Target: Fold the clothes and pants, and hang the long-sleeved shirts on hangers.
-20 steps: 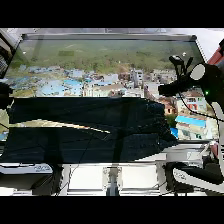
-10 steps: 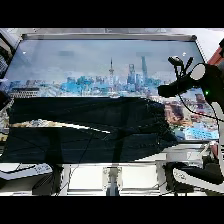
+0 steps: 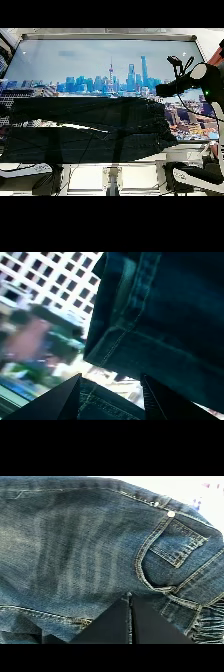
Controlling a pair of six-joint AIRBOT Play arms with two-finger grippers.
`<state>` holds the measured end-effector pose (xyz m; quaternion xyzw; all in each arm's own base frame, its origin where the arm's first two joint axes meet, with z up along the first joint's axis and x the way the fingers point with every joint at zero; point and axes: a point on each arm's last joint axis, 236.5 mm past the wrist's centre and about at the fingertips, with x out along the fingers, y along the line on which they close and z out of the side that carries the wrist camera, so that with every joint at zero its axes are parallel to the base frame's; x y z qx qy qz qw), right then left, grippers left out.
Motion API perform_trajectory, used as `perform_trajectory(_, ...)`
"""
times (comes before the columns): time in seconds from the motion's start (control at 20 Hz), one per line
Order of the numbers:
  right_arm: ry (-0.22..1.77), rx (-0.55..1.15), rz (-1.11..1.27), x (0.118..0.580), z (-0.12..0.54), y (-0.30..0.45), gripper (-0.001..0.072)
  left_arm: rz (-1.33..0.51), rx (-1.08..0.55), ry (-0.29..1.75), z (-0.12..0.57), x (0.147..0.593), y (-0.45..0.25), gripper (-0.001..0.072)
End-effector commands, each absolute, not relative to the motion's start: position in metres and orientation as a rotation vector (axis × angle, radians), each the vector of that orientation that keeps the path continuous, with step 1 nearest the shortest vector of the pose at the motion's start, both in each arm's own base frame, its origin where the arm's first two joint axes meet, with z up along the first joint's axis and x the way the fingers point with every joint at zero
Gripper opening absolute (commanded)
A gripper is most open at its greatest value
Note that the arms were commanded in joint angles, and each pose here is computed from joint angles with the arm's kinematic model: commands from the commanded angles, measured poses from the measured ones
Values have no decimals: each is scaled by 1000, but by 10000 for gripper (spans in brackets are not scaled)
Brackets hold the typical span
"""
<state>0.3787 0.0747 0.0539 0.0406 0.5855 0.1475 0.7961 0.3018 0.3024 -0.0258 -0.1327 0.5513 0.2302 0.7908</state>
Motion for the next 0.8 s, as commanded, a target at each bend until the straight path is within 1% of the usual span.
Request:
perform_trajectory(0.0, 1255, 107, 333, 378, 56, 80, 19, 493, -282, 1238, -49, 298, 307, 439)
perform_trajectory(0.3, 1279, 116, 331, 379, 45, 81, 20, 511, -234, 1173, -54, 314, 324, 438)
perform_trajectory(0.55, 1316, 138, 315, 375, 26, 81, 19, 352, -164, 1117, -49, 337, 309, 438)
perform_trajectory(0.65, 1321, 168, 259, 374, 28, 75, 19, 323, -162, 1105, -48, 342, 304, 438)
perform_trajectory(0.75, 1322, 146, 194, 367, 36, 61, 19, 318, -164, 1112, -49, 340, 303, 438)
